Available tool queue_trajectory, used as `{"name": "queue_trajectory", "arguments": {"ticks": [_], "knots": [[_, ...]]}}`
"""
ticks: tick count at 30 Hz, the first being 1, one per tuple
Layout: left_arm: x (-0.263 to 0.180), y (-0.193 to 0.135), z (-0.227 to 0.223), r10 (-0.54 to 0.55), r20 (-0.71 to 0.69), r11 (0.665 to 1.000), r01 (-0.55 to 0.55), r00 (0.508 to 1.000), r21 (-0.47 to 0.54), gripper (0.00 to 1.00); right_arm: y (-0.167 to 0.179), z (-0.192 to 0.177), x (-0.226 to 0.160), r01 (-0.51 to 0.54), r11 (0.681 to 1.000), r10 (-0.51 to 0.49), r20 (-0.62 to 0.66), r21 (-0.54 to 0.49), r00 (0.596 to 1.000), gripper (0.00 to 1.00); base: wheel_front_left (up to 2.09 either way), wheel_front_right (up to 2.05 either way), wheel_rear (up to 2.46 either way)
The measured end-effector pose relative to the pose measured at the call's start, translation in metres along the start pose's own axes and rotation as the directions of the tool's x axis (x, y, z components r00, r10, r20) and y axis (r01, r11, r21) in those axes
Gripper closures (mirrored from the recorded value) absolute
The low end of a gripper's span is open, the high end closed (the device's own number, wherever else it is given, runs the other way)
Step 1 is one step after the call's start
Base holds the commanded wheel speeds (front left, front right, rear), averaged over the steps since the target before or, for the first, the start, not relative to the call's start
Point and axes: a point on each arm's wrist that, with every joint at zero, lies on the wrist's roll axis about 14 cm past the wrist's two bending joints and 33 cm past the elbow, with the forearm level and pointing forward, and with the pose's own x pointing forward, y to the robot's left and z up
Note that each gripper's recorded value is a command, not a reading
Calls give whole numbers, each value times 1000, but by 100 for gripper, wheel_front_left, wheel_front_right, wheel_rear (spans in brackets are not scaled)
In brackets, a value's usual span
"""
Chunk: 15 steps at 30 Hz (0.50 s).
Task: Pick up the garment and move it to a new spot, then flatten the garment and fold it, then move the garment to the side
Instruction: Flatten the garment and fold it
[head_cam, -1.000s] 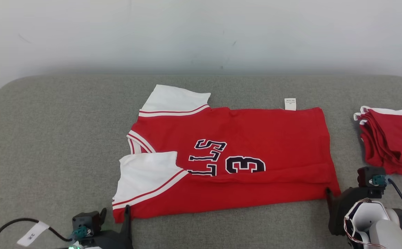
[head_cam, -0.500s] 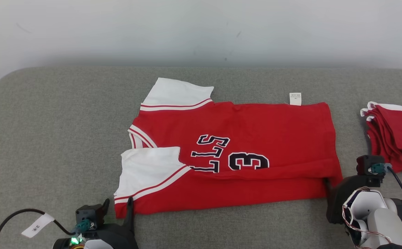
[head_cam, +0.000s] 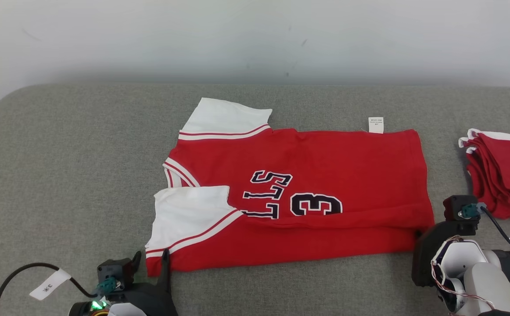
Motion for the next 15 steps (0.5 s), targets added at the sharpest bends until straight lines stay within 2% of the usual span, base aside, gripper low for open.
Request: {"name": "queue_trajectory", "arguments": {"ticks": [1,5,7,8,9,10,11,12,13,15], "knots": [[0,0,0,0,-1,1000,0,1000,0,7,-1,0,0,2,1000,-2,-2,0,1000,69,0,0,0],[1,-1,-1,-3,-5,1000,3,1000,0,9,-4,-5,-1,12,1000,-12,-20,7,1000,64,0,0,0],[1,-1,-2,-4,-6,1000,4,1000,2,13,-6,-7,-1,18,1000,-17,-30,9,999,72,0,0,0],[2,-2,-2,-6,-7,1000,6,1000,3,18,-6,-7,-1,19,1000,-18,-31,10,999,79,0,0,0],[2,-3,-2,-9,-8,1000,9,1000,3,23,-6,-7,-1,19,1000,-19,-32,11,999,94,0,0,0],[2,-4,-2,-12,-9,1000,12,1000,3,49,-7,-8,-1,21,1000,-20,-35,10,999,100,0,0,0],[2,-5,-2,-16,-10,1000,16,1000,3,58,-6,-8,-1,20,1000,-19,-36,10,999,100,0,0,0],[2,-8,-3,-25,-12,1000,25,1000,2,87,-6,-9,-1,20,1000,-19,-36,11,999,100,0,0,0],[3,-9,-3,-29,-12,1000,29,999,2,100,-7,-8,-1,21,1000,-21,-36,10,999,100,0,0,0],[2,-11,-3,-36,-14,999,36,999,2,100,-7,-8,-2,23,1000,-23,-32,9,999,100,0,0,0]]}}
